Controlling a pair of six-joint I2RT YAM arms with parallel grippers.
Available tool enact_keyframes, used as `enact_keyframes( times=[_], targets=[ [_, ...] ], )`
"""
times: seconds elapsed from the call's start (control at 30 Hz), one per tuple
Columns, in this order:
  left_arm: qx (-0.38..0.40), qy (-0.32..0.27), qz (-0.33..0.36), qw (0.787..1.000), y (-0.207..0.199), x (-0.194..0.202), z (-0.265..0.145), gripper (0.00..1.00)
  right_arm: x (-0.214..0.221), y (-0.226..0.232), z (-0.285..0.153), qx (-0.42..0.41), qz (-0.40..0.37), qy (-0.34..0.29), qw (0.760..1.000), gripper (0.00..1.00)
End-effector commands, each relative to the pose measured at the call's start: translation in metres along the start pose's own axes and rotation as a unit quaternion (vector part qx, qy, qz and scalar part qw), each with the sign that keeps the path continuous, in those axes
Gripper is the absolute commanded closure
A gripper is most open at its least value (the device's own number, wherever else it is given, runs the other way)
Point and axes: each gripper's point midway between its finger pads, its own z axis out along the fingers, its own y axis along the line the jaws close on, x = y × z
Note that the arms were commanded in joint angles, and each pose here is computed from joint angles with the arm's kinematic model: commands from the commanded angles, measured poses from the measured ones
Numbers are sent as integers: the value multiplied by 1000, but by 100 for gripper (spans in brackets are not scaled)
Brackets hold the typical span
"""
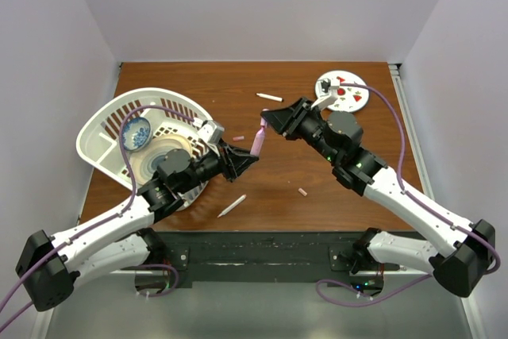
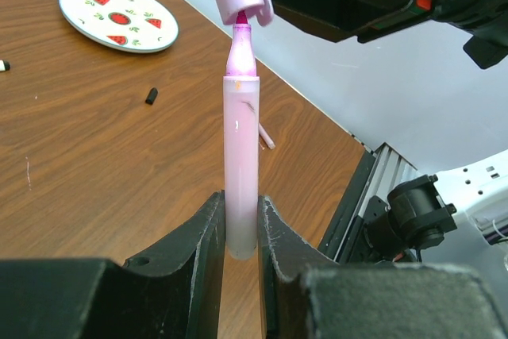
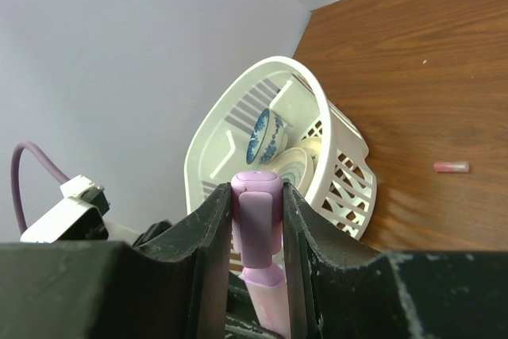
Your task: Insert the pens into the pen caps
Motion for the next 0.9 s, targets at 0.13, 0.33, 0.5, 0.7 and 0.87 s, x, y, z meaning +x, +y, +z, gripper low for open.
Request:
enact_keyframes(
  times=[0.13,0.33,0.5,0.7,0.87],
  targets=[
    [6,-33,8,999,-8,-23,4,100,9,2,-14,-15,3,6,1000,100],
    [7,-42,6,999,-9,-29,9,100,33,-12,-12,7,-2,17,1000,100],
    [-2,-48,-2,999,-6,-34,16,100,58,-14,-11,19,-16,35,999,100],
    [-36,-71,4,997,3,-51,21,100,90,-31,-16,51,-60,72,994,100],
    [-26,-74,14,997,-2,-58,21,100,101,-52,-25,79,-111,89,987,100]
  ],
)
